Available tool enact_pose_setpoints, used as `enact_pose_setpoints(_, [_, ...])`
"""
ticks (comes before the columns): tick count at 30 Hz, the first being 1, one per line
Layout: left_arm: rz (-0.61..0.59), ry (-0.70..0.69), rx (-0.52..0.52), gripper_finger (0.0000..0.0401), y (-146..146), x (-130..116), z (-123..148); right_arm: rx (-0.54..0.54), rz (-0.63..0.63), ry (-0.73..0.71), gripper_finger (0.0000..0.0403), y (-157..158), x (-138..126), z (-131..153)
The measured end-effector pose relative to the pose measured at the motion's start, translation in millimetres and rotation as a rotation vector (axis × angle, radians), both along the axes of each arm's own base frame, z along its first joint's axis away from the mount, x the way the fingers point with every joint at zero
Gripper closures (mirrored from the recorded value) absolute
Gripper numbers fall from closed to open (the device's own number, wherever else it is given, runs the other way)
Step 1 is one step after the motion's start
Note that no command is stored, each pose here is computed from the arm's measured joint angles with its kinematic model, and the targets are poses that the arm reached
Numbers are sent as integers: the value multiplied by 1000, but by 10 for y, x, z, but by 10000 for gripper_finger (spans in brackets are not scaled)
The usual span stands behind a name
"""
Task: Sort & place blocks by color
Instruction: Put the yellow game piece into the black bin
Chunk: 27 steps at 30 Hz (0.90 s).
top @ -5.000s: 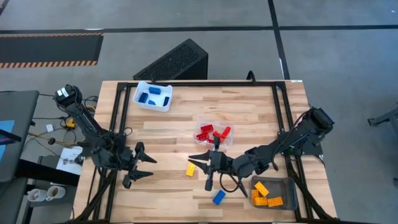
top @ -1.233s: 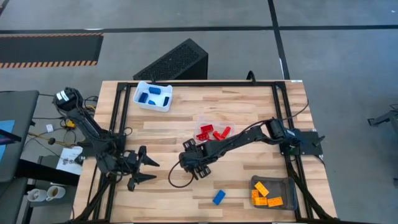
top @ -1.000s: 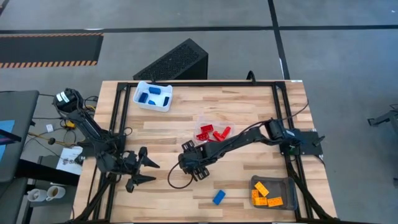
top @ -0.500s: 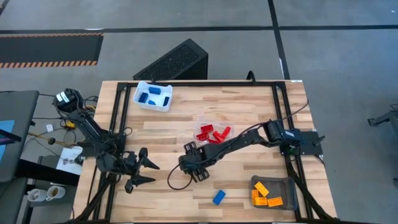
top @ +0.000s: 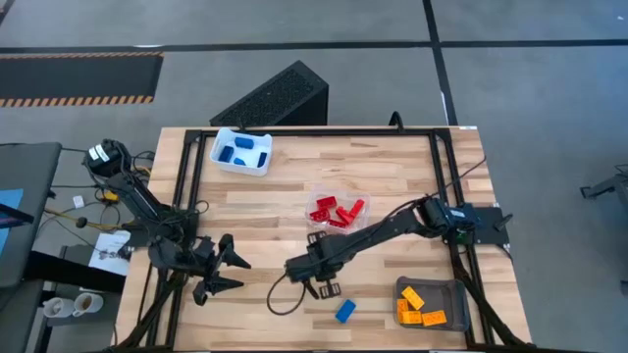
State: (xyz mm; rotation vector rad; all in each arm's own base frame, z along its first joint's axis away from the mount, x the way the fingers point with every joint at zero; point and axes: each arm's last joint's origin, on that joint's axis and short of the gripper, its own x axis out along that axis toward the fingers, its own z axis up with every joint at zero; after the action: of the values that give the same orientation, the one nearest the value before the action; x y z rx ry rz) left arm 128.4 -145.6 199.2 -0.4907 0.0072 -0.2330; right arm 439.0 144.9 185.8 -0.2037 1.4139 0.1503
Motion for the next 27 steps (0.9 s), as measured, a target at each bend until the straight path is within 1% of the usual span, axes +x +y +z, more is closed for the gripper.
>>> enact_pose_setpoints(4, [-32,-28,45,173,-33,13,60,21,-52,78,295,193,-139,292])
enact_pose_setpoints(8, [-70,-35,29,173,-70,-11,87,38,-115,171,295,394,-352,593])
enact_pose_setpoints(10, [-87,-48,31,173,-87,-31,101,40,-146,200,287,494,-447,687])
enact_pose_setpoints(13, [-94,-75,66,173,-99,-52,120,112,-173,175,274,649,-588,875])
enact_pose_setpoints(15, [-94,-80,76,173,-98,-52,124,174,-226,166,272,722,-690,1032])
enact_pose_setpoints(17, [-95,-80,76,173,-99,-52,124,178,-288,171,274,766,-813,1142])
enact_pose_setpoints(21, [-103,-81,72,173,-100,-53,125,206,-378,115,276,875,-1045,1384])
enact_pose_setpoints(24, [-102,-85,67,173,-100,-53,130,199,-416,99,273,986,-1190,1439])
enact_pose_setpoints(27, [-100,-87,64,173,-97,-51,133,182,-445,130,272,1088,-1280,1362])
